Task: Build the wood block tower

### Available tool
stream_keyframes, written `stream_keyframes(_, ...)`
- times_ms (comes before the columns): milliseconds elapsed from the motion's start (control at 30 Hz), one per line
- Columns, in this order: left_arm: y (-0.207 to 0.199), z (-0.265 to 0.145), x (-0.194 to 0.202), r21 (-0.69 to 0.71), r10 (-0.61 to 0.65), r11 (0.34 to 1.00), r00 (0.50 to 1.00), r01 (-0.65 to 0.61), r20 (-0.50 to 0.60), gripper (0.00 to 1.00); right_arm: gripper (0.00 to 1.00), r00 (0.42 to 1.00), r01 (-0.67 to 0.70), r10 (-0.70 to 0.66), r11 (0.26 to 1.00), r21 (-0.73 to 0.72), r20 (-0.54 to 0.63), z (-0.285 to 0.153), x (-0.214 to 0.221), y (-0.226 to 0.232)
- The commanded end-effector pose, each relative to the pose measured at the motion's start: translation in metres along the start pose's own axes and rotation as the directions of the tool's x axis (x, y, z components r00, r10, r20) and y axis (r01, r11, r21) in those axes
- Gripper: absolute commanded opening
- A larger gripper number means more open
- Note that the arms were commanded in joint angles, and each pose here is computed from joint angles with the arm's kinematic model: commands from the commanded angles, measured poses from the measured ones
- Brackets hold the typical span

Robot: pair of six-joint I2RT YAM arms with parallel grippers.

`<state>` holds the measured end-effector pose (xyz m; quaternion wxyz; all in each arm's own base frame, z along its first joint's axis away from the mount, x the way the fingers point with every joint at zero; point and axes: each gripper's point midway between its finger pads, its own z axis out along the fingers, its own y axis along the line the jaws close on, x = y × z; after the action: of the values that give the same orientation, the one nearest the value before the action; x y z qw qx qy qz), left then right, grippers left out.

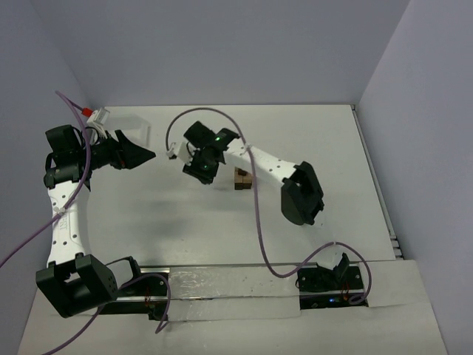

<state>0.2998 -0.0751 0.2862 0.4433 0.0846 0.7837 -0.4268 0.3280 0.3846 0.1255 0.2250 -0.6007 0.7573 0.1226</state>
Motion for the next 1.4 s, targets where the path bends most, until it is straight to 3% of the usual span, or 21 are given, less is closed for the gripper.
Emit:
stream_keyframes(0, -0.003, -0.001, -0.005, 0.032, 0.029, 0.999, 0.999, -0.03, 0.018, 0.99, 0.12, 0.998, 0.0, -0.004, 0.998, 0.067, 0.063, -0.082, -0.001, -0.027)
stream_keyframes(300, 0.003, 0.0, -0.007, 0.008, 0.02, 1.0, 1.0, -0.02, 0.013, 0.99, 0.11, 0.994, -0.11, 0.107, 0.991, 0.082, 0.036, -0.096, 0.042, -0.066)
stream_keyframes(633, 0.005, 0.002, -0.007, 0.014, 0.003, 1.0, 1.0, -0.003, 0.012, 0.99, 0.11, 0.994, -0.084, 0.089, 0.994, 0.073, -0.057, -0.079, 0.079, -0.068)
stream_keyframes(1367, 0.008, 0.003, -0.006, 0.016, -0.005, 1.0, 1.0, 0.005, 0.006, 0.99, 0.15, 0.998, -0.02, 0.02, 1.0, 0.007, -0.057, -0.055, 0.094, -0.063)
